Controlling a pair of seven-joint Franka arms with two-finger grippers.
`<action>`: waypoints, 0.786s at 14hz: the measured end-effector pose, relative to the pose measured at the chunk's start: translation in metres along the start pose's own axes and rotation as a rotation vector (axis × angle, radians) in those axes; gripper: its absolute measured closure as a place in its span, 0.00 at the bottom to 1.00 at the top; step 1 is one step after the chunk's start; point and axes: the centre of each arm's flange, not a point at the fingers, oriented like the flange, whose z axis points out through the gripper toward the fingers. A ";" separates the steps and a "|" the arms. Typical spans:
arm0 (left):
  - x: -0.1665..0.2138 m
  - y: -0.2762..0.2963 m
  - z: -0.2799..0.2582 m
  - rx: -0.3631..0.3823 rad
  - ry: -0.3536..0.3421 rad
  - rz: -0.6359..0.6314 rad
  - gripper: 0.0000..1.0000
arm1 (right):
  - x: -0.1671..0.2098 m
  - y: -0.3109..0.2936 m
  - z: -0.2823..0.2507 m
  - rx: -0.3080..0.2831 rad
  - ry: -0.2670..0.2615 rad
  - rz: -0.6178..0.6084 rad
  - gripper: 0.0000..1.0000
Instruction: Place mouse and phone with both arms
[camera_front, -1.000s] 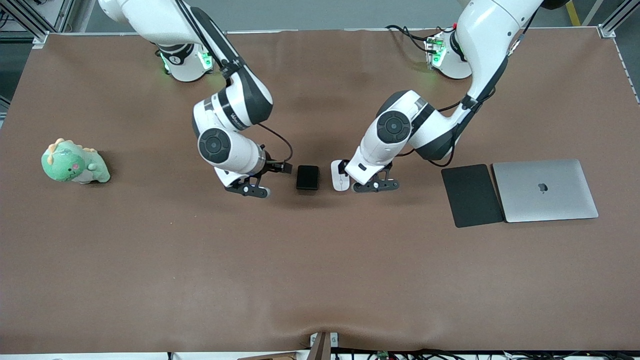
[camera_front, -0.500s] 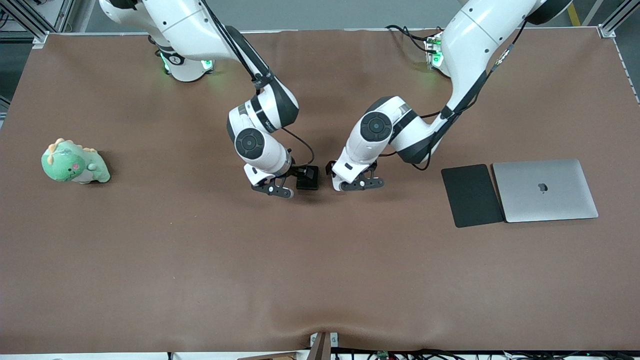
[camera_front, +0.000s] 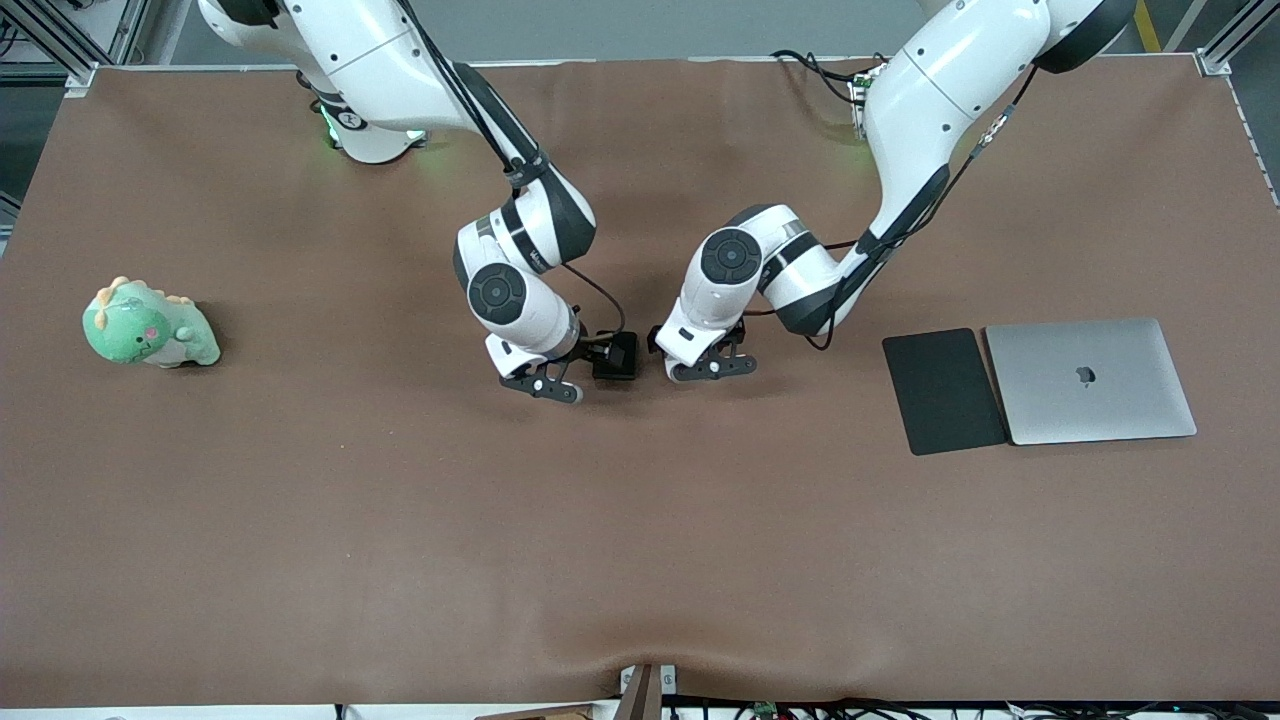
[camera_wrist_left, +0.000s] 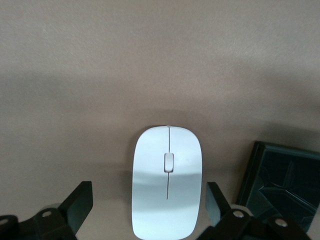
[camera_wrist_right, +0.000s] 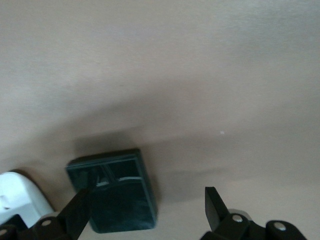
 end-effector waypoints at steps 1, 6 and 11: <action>-0.003 0.002 0.003 0.001 -0.005 0.000 0.00 | 0.005 0.006 -0.003 -0.015 -0.020 -0.002 0.00; -0.016 0.009 0.015 0.016 -0.012 0.001 0.00 | 0.052 0.077 -0.082 -0.059 -0.158 0.003 0.00; -0.014 0.005 0.021 0.029 -0.006 0.011 0.35 | 0.054 0.088 -0.094 -0.074 -0.162 -0.009 0.00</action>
